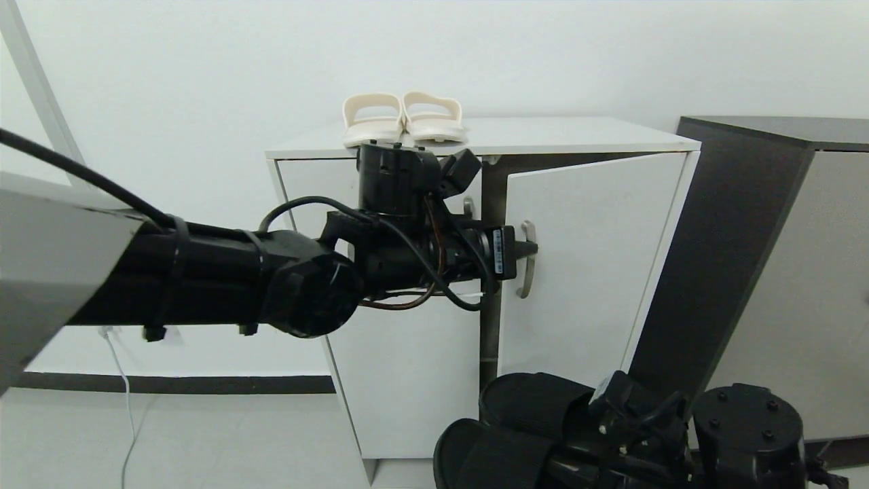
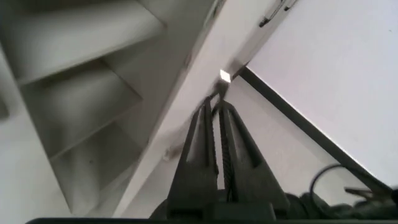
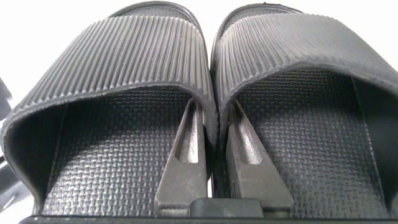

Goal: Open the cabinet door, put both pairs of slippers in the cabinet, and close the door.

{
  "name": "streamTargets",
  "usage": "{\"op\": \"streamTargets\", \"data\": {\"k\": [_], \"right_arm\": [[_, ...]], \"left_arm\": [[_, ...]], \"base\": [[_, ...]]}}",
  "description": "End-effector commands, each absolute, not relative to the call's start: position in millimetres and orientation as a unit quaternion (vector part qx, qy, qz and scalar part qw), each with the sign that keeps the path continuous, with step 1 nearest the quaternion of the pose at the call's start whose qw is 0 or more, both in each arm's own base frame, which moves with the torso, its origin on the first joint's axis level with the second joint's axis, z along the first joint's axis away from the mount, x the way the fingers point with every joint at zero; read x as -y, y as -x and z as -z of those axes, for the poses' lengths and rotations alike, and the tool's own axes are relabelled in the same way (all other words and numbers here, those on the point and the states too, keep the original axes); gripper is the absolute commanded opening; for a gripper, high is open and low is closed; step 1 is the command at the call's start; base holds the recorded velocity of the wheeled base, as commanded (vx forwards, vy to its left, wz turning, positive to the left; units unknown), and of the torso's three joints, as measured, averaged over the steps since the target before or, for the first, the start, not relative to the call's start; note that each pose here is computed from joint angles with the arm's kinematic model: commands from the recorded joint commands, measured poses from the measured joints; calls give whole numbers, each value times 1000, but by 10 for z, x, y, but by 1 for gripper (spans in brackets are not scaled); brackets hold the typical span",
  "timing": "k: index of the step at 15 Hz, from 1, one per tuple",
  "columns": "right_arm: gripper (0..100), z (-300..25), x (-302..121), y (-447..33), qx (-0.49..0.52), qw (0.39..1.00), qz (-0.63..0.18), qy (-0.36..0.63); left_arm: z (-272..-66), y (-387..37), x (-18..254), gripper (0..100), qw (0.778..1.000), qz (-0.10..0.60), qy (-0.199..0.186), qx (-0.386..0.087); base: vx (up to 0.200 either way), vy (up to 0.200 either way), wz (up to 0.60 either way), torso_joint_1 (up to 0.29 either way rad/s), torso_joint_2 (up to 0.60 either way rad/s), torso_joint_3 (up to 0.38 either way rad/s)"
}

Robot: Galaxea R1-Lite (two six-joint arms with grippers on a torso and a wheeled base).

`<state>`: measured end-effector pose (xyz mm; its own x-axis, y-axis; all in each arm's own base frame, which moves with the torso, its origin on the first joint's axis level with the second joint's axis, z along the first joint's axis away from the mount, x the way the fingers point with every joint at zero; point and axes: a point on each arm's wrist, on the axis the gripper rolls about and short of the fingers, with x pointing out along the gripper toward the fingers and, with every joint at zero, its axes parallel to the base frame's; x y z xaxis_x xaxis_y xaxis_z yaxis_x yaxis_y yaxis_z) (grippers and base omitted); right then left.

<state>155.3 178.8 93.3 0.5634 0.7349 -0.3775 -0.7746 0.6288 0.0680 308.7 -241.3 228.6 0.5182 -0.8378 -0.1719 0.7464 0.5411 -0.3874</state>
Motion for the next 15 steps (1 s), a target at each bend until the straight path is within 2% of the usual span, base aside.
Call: {"op": "streamTargets", "data": {"k": [1, 4, 7, 9, 15], "right_arm": [[0, -945, -1729, -1468, -185, 876, -442, 61], [0, -898, -1682, -1404, -187, 863, -461, 86], [0, -882, -1692, -1361, -190, 859, -468, 89], [0, -875, -1695, -1355, -191, 858, -469, 90], [0, -835, -1679, -1308, -201, 852, -473, 96]], "left_arm": [[-2441, -2768, 2260, 0, 860, 466, 134, -160], [-2546, -2482, 2090, 0, 871, 448, 135, -148], [-2550, -2648, 1947, 0, 883, 422, 145, -145], [-2520, -2824, 2006, 0, 883, 412, 167, -153], [-2303, -3347, 2307, 0, 886, 402, 169, -157]], "base": [[0, 0, 0, 0, 0, 0], [0, 0, 0, 0, 0, 0], [0, 0, 0, 0, 0, 0], [0, 0, 0, 0, 0, 0], [0, 0, 0, 0, 0, 0]]}}
